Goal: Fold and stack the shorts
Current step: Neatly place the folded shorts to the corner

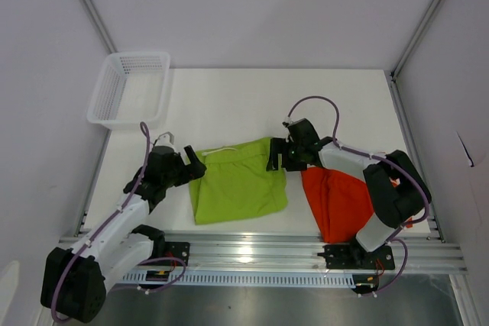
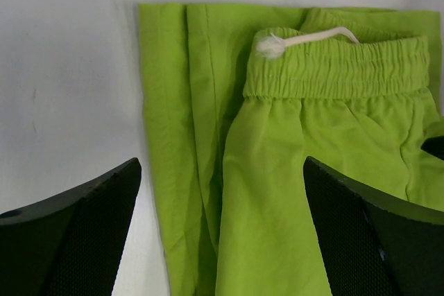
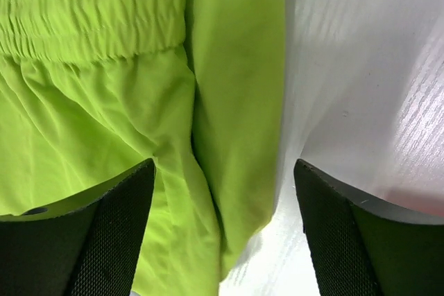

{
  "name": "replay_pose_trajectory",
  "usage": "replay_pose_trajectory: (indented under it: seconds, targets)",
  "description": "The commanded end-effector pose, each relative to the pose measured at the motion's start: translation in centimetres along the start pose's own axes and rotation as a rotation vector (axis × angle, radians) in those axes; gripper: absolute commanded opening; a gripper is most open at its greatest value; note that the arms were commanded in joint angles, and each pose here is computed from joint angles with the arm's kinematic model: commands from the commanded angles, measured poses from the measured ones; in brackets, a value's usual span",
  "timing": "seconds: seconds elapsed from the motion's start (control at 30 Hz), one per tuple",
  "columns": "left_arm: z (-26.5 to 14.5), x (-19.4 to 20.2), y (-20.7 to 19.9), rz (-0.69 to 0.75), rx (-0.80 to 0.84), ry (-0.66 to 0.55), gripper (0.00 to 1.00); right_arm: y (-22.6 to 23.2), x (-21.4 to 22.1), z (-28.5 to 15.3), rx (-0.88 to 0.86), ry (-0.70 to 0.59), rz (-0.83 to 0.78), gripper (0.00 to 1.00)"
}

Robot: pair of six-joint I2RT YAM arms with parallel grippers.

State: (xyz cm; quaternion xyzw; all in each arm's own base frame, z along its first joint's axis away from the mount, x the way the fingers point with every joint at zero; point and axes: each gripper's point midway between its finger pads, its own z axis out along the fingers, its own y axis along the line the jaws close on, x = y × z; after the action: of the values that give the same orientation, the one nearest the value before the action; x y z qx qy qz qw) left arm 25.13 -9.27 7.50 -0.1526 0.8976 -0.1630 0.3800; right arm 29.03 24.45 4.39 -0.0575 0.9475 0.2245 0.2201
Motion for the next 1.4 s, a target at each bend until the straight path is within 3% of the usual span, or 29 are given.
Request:
replay_pose_trajectory:
  seconds: [0.0, 0.1, 0.37, 0.67, 0.93, 1.07, 1.27, 1.37]
  targets:
    - [-0.8, 0.2, -1.9, 0.019, 0.141, -0.013, 0.99, 1.3, -0.1, -0.6, -0.171, 0.007, -0.055, 0.83]
    - [-1.5, 0.2, -2.6, 0.026, 0.198, -0.038, 0.99, 1.3, 0.0, -0.5, -0.223, 0.027, -0.067, 0.83]
    - [-0.5, 1.9, 0.7, -0.007, 0.038, 0.013, 0.99, 0.7, 0.8, 0.3, -0.231, 0.069, -0.101, 0.84]
    - [1.4, 4.7, 0.1, 0.016, 0.078, 0.164, 0.99, 0.7, 1.4, 1.3, -0.251, 0.105, -0.108, 0.84]
    - [2.0, 4.9, 0.6, 0.011, 0.03, 0.199, 0.97, 0.9, 2.0, 1.6, -0.261, 0.121, -0.129, 0.81]
    - [2.6, 5.2, 1.0, 0.009, -0.002, 0.229, 0.87, 0.9, 2.4, 2.0, -0.241, 0.125, -0.14, 0.79]
    - [2.9, 5.2, 1.0, 0.016, -0.011, 0.241, 0.7, 1.1, 2.8, 2.4, -0.229, 0.132, -0.15, 0.66]
    - [3.0, 5.6, 1.0, 0.02, -0.003, 0.257, 0.6, 1.4, 3.0, 2.5, -0.23, 0.133, -0.155, 0.64]
